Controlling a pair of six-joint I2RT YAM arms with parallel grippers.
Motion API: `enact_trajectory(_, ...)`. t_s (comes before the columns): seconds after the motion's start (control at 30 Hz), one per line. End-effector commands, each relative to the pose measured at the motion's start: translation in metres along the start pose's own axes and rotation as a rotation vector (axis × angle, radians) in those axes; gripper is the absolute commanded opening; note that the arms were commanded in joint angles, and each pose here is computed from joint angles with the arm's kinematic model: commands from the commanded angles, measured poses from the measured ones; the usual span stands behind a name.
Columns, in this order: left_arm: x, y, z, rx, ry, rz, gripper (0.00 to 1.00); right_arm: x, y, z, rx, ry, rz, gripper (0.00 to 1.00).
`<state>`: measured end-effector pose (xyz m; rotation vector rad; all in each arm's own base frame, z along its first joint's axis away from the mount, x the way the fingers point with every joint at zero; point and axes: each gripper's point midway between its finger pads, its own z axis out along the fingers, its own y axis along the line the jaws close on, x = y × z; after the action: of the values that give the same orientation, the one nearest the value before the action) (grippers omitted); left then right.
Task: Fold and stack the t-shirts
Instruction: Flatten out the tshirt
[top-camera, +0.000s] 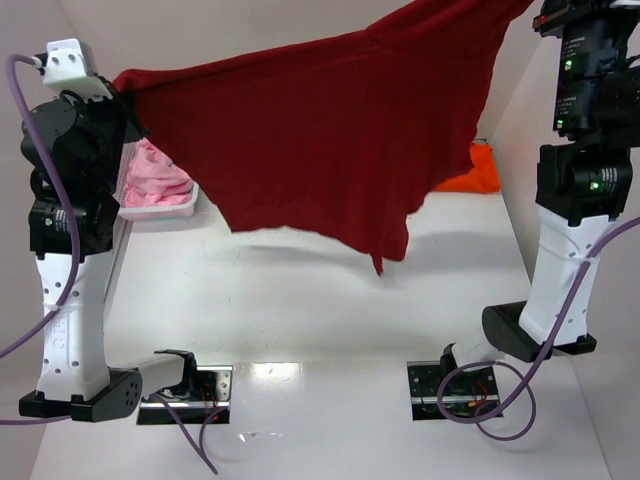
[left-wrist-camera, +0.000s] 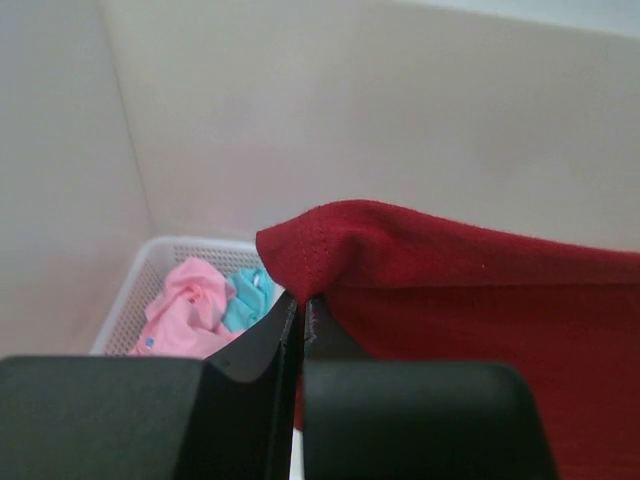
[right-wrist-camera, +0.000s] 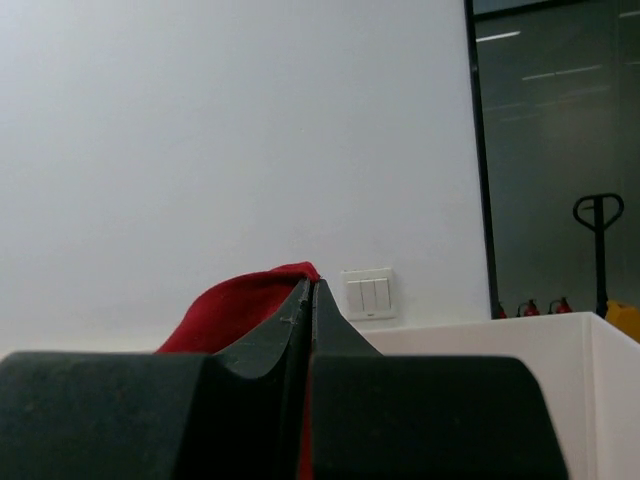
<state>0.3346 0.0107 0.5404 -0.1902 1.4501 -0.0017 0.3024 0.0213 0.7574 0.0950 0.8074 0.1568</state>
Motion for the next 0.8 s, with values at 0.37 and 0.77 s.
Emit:
enact_trajectory(0.37, -0.084, 0.037, 0.017, -0.23, -0.211, 0.104, 0.0, -0.003, -0.02, -0.011, 0.083, -0.025, -0.057, 0.01)
enact_trajectory(0.77, -0.079, 0.031, 0.018, -0.19, -0.196, 0.102, 0.0, -0.01, -0.016, -0.017, 0.06, -0.017, -0.049, 0.01)
